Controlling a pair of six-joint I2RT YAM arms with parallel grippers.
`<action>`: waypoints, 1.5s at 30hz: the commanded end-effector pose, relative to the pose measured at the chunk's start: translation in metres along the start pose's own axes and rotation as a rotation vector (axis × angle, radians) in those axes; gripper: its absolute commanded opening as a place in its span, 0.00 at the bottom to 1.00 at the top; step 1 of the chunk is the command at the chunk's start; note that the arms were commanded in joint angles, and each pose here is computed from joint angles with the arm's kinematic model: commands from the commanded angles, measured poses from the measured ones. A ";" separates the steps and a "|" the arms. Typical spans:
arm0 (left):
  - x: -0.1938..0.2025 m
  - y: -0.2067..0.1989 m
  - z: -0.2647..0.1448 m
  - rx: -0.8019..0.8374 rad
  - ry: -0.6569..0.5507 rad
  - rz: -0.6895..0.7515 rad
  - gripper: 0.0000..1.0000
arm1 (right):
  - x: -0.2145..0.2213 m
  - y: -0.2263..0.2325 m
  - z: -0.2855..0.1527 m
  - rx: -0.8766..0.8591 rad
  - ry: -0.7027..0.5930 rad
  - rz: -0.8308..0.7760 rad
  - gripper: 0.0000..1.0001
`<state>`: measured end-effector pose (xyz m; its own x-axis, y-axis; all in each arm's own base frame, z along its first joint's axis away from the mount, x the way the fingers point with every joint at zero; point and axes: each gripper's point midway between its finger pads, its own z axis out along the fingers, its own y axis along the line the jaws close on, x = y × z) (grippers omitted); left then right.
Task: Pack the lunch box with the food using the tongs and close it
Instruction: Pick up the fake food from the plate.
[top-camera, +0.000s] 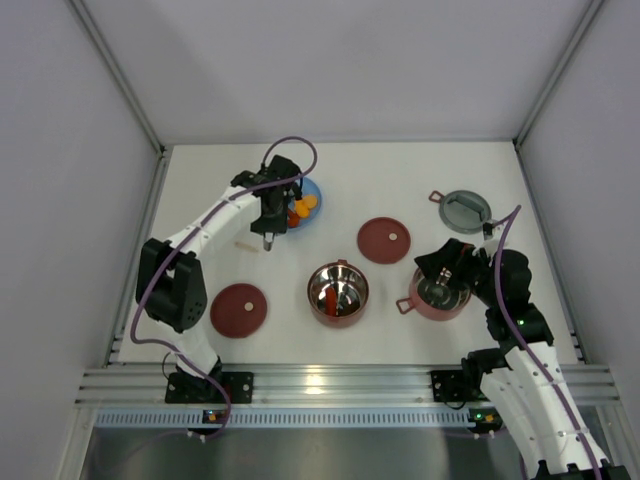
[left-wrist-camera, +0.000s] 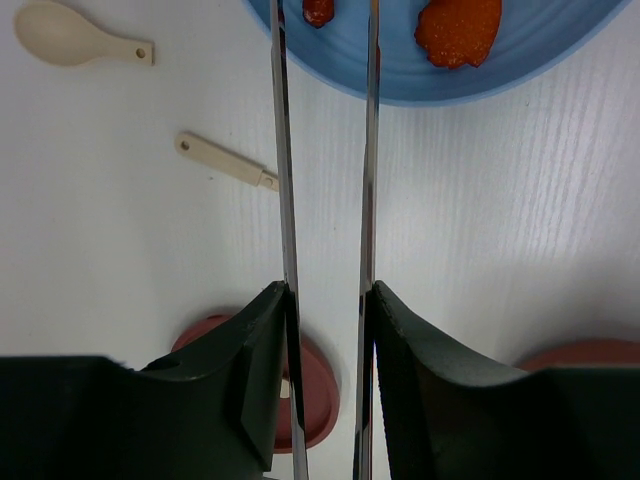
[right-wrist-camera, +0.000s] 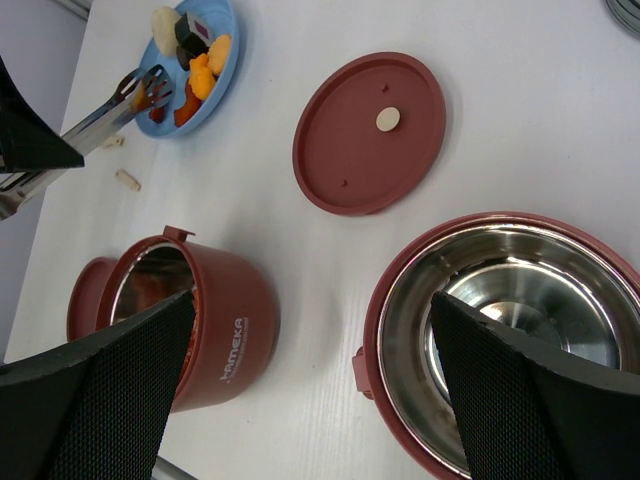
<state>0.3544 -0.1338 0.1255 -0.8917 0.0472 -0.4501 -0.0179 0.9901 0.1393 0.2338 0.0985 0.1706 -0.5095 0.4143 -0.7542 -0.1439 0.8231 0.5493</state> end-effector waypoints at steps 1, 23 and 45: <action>-0.022 -0.005 -0.006 0.027 -0.055 -0.017 0.42 | -0.010 0.002 -0.003 -0.003 -0.029 -0.022 0.99; -0.022 -0.004 0.004 0.039 -0.015 -0.008 0.37 | -0.010 0.002 -0.003 -0.003 -0.026 -0.026 1.00; -0.053 0.013 -0.061 0.059 -0.164 -0.038 0.04 | -0.014 0.006 -0.002 -0.012 -0.029 -0.019 0.99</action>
<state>0.3729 -0.1384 0.1624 -0.8591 0.0338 -0.5106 -0.0083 0.9968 0.0800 0.2338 0.0982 0.1696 -0.5108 0.4060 -0.7578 -0.1472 0.8271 0.5424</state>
